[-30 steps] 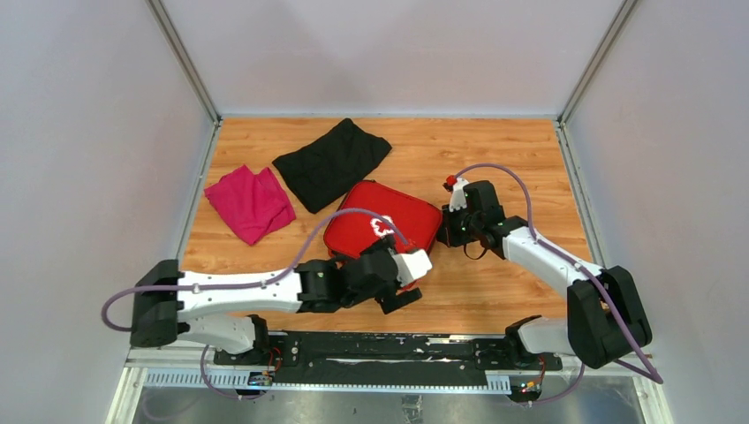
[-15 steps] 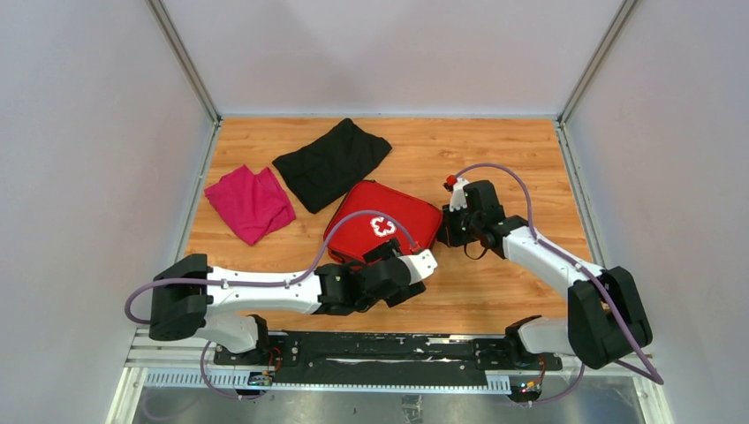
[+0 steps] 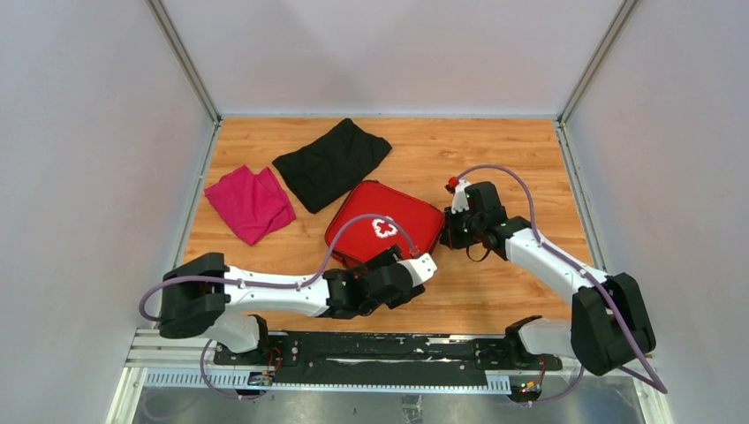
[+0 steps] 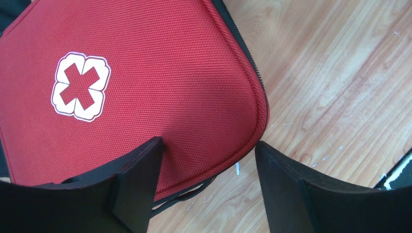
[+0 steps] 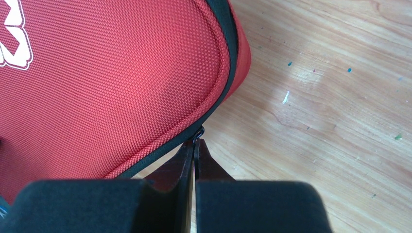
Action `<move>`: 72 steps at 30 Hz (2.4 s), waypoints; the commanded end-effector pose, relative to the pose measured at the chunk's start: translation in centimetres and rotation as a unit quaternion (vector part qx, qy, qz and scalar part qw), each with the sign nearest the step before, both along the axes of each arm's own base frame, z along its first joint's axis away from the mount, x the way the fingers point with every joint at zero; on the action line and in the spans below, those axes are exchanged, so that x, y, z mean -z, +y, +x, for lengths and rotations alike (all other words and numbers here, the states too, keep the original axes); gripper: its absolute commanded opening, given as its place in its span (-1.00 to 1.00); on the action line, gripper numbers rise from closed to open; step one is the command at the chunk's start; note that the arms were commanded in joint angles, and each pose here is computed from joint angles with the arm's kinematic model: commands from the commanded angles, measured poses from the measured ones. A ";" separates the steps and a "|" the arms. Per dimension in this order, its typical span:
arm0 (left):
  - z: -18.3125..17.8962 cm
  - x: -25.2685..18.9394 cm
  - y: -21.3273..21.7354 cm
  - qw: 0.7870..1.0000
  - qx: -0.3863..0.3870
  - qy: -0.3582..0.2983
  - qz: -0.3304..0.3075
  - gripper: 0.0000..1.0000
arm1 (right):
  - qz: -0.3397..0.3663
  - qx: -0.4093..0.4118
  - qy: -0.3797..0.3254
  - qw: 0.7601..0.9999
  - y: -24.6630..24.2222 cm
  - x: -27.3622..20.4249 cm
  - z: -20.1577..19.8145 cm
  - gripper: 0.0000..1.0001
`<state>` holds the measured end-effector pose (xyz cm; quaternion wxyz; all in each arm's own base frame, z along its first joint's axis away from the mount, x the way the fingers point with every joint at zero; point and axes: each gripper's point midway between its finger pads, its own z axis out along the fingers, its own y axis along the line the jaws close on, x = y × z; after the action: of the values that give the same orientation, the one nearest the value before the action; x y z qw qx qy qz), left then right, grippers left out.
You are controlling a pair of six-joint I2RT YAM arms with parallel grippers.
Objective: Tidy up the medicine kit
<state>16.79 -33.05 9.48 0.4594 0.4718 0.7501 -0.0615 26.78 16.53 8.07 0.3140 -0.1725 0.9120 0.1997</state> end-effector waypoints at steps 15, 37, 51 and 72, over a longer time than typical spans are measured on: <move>-0.5 4.6 -0.6 0.998 -0.033 0.050 0.012 0.13 | 0.003 -0.037 0.124 0.992 -0.4 1.5 -8.1 -1.00; 0.2 4.7 -0.4 0.997 -0.046 0.060 0.001 0.14 | 0.072 -0.095 0.157 0.980 4.7 0.3 -15.7 -1.00; 0.4 4.5 -0.8 0.997 -0.044 0.059 0.001 0.14 | 0.179 -0.121 0.170 0.962 8.8 -0.4 -17.2 -1.00; 6.0 -6.6 4.7 0.980 -0.099 0.054 -0.165 0.71 | 0.012 0.146 -0.058 0.988 -2.6 0.1 -6.5 -1.00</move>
<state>21.09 -30.67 16.52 0.5034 0.3505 0.7750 -0.1521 17.63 16.66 8.05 0.3629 -0.0724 0.9041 0.2136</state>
